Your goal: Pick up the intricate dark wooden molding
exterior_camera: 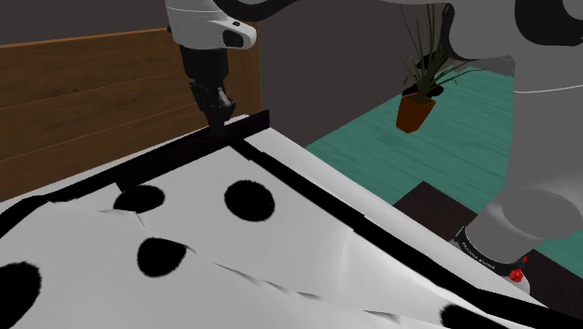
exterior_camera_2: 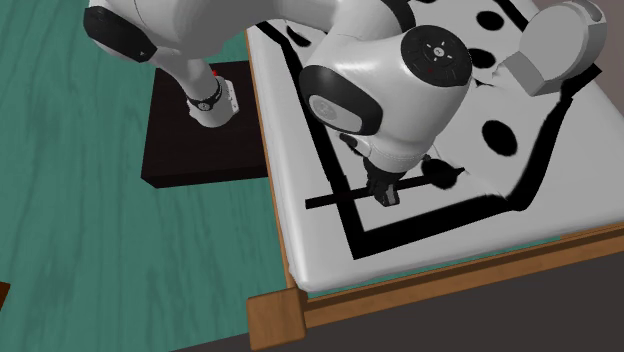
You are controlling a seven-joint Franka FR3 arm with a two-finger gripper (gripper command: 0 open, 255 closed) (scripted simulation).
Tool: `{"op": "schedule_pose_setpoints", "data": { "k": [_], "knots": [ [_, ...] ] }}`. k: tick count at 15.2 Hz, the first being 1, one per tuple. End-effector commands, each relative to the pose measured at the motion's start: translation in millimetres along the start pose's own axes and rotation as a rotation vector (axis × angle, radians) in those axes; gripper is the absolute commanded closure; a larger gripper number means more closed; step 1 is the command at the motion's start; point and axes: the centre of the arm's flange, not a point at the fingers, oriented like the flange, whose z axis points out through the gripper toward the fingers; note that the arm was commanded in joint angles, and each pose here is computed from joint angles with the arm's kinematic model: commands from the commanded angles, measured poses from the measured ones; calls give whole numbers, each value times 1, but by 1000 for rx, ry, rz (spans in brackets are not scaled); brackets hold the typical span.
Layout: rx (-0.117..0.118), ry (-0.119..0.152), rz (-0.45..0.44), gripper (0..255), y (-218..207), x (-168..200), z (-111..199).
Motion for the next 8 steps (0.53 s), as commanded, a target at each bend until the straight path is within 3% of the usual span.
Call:
{"op": "schedule_pose_setpoints", "data": {
  "k": [1, 8],
  "knots": [
    [-1, 0, 0, 255, 0, 0, 0],
    [0, 0, 0, 255, 0, -1, -31]
  ]
}}
